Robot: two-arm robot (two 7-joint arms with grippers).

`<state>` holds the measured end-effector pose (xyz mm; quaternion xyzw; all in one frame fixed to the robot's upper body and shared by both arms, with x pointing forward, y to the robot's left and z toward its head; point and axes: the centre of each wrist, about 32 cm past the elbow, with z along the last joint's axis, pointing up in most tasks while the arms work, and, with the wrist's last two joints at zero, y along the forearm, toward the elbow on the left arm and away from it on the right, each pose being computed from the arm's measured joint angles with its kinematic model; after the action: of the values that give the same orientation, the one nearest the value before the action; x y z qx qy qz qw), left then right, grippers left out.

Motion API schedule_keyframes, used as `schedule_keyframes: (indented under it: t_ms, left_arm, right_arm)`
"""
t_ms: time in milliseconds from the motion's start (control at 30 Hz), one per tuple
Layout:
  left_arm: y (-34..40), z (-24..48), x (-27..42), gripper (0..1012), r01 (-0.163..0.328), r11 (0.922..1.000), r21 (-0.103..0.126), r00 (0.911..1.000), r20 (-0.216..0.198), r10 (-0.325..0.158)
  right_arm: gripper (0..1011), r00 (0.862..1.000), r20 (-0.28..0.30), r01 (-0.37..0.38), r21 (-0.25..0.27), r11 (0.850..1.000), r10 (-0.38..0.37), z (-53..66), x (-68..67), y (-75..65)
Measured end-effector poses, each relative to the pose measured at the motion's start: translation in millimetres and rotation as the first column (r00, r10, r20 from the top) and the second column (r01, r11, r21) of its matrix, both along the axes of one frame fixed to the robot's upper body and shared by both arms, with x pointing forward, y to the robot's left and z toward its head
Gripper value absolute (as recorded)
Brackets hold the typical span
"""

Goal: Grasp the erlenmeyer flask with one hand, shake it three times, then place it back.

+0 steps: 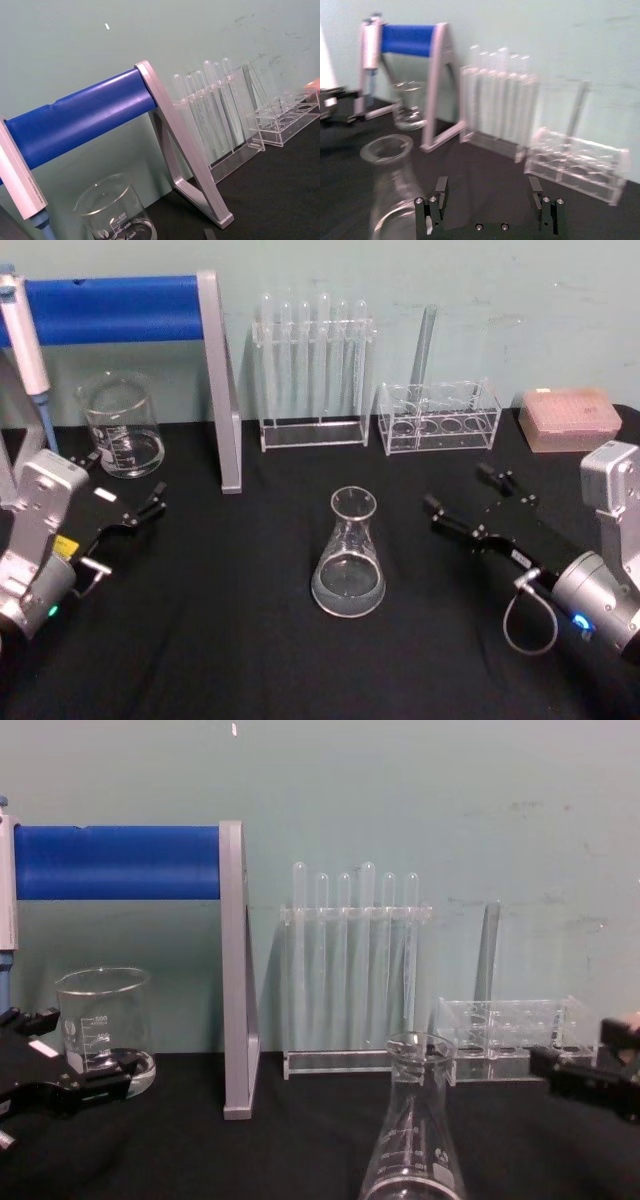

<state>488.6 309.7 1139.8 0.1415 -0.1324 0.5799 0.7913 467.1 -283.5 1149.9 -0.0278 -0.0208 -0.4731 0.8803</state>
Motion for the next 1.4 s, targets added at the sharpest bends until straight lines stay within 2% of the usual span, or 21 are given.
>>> schedule_keyframes:
  t_ms: [167, 300, 500, 867, 1400]
  left_arm:
    - [0.0, 0.0, 0.0, 1001, 0.000, 1.0000, 0.000, 1.0000, 0.000, 0.000]
    - [0.0, 0.0, 0.0, 1001, 0.000, 1.0000, 0.000, 1.0000, 0.000, 0.000]
    - [0.0, 0.0, 0.0, 1001, 0.000, 1.0000, 0.000, 1.0000, 0.000, 0.000]
    - [0.0, 0.0, 0.0, 1001, 0.000, 1.0000, 0.000, 1.0000, 0.000, 0.000]
    - [0.0, 0.0, 0.0, 1001, 0.000, 1.0000, 0.000, 1.0000, 0.000, 0.000]
  right_arm:
    - [1000, 0.994, 0.014, 0.106, 0.014, 0.994, -0.106, -0.4, 5.0, 2.6]
    - [1000, 0.977, 0.020, 0.212, 0.022, 0.977, -0.213, -3.8, 11.4, 8.8]
    - [1000, 0.955, -0.011, 0.298, -0.006, 0.955, -0.298, -10.3, 20.7, 16.5]
    - [1000, 0.936, -0.086, 0.339, -0.041, 0.940, -0.342, -18.9, 29.1, 20.2]
    - [1000, 0.937, -0.095, 0.334, -0.044, 0.942, -0.337, -19.5, 29.3, 20.4]
